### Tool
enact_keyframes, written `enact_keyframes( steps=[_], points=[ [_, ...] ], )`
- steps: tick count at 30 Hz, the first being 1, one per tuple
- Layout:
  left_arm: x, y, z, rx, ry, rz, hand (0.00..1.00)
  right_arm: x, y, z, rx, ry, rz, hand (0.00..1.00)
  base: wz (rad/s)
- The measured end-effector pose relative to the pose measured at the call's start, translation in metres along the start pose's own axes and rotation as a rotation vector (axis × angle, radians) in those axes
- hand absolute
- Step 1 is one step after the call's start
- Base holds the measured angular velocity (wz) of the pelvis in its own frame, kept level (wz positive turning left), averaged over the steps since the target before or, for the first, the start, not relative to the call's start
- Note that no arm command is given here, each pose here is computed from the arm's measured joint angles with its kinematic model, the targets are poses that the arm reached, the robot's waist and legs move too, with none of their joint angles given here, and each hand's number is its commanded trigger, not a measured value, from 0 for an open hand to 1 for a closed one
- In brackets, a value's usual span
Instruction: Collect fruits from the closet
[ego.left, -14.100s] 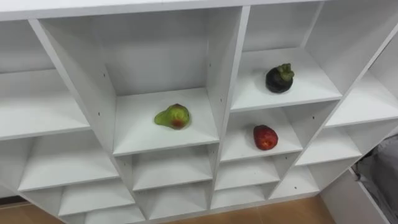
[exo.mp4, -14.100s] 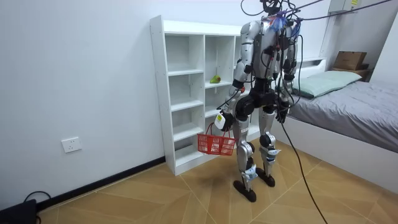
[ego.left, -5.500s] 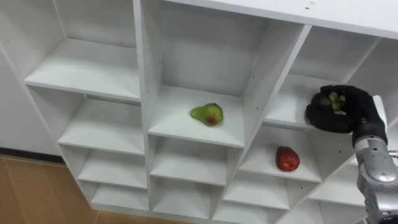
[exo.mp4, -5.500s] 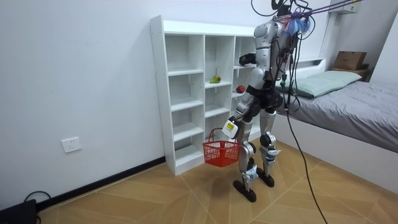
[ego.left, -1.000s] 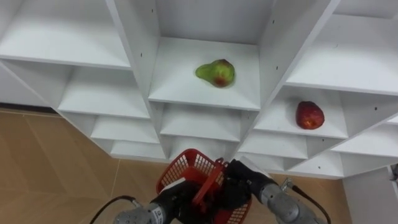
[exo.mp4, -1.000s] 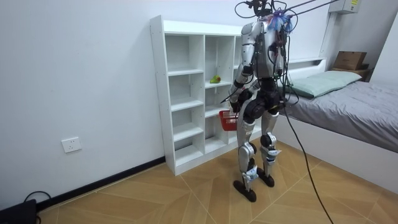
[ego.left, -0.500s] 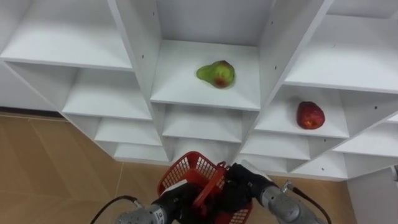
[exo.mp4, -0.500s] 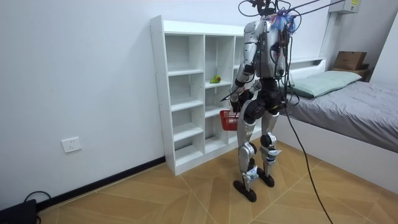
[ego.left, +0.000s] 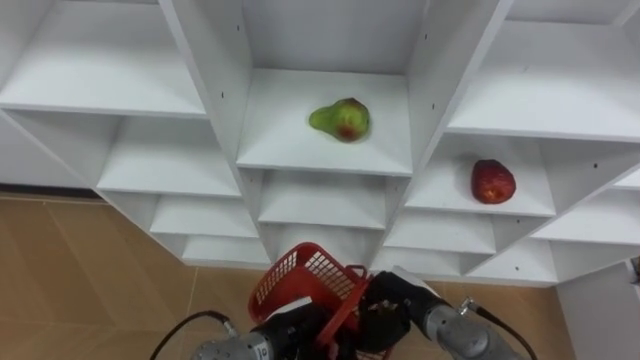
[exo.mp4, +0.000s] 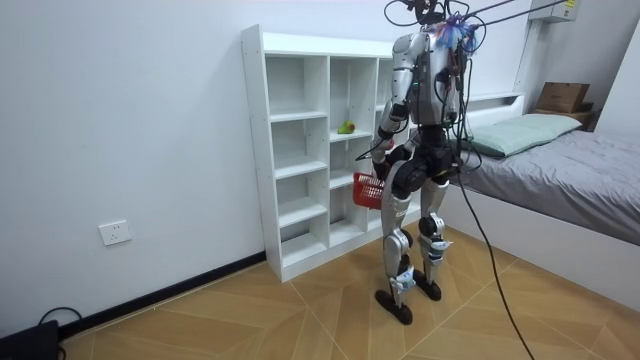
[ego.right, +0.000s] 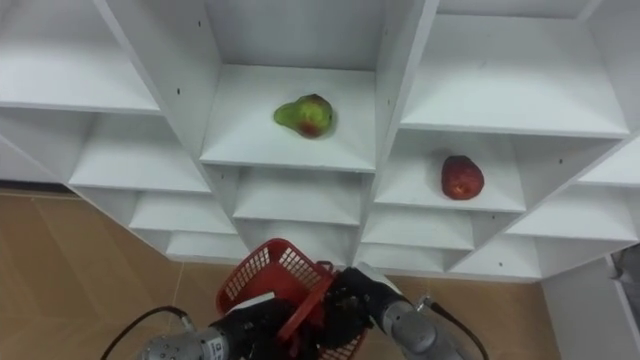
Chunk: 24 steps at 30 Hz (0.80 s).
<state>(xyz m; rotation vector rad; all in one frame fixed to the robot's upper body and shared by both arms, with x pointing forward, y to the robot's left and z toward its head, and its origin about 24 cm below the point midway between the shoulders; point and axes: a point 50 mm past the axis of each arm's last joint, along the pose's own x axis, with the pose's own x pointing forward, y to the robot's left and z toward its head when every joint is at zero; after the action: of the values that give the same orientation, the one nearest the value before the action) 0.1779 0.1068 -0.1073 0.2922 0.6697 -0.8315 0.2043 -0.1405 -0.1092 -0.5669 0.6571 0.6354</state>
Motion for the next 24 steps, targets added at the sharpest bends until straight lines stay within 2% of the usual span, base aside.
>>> enact_keyframes(
  steps=[24],
  points=[
    [-0.0015, -0.0001, -0.0025, 0.004, 0.008, -0.007, 1.00, -0.0013, 0.0049, -0.0089, 0.062, 0.028, 0.036, 0.00, 0.00]
  ],
)
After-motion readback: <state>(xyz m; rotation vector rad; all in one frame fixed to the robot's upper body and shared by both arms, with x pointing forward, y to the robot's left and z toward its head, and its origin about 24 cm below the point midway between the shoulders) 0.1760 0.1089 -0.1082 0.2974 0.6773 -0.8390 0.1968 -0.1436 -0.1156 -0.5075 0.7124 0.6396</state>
